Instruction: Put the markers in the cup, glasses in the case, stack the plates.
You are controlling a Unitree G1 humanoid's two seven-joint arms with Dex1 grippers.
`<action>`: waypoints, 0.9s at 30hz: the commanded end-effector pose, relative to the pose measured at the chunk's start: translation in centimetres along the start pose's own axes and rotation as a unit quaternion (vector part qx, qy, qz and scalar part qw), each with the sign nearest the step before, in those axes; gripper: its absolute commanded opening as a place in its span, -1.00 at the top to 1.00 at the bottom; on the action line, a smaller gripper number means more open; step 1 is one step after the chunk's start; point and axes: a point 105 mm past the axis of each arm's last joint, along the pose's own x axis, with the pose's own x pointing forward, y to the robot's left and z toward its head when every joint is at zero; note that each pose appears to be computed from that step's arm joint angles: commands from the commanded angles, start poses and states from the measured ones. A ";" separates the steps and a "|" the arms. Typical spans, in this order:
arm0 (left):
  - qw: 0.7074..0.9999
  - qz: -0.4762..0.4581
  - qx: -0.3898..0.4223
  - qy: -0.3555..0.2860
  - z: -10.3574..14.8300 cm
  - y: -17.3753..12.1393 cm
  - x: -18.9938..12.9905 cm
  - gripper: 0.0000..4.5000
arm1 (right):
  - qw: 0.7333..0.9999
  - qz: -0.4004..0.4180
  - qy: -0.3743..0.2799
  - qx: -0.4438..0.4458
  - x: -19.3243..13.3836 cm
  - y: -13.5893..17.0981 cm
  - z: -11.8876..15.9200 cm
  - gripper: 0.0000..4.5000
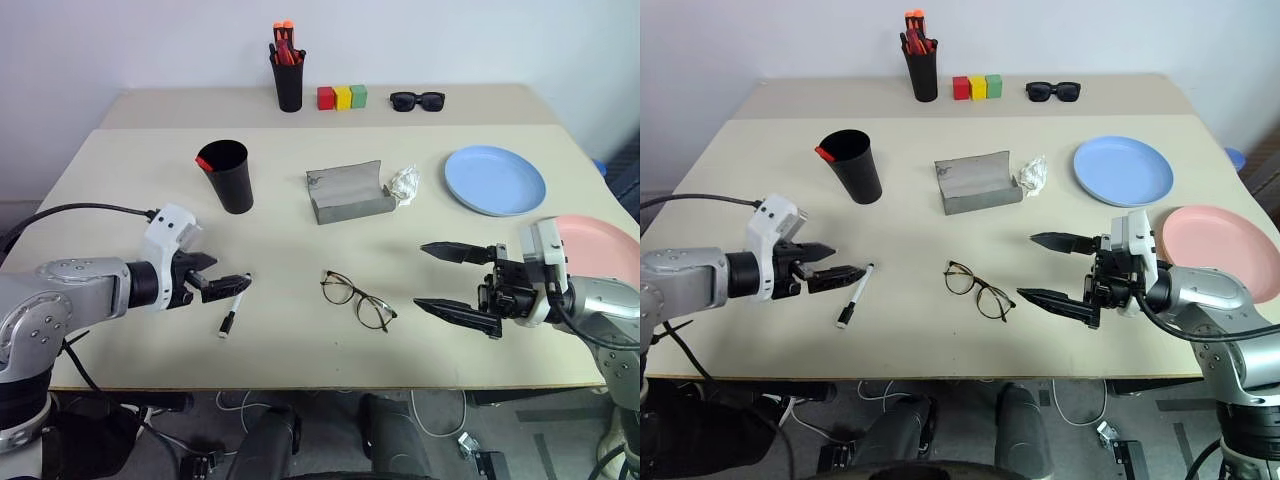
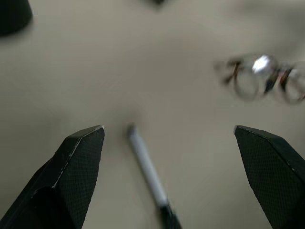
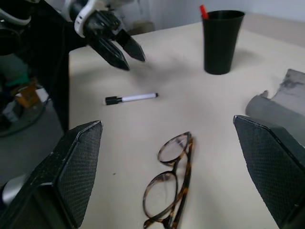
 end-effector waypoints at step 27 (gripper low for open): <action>0.983 0.049 -0.132 0.120 -5.2 -2.0 2.7 0.29 | 1.000 -0.008 -0.004 -0.030 0.0 0.4 0.3 -1.00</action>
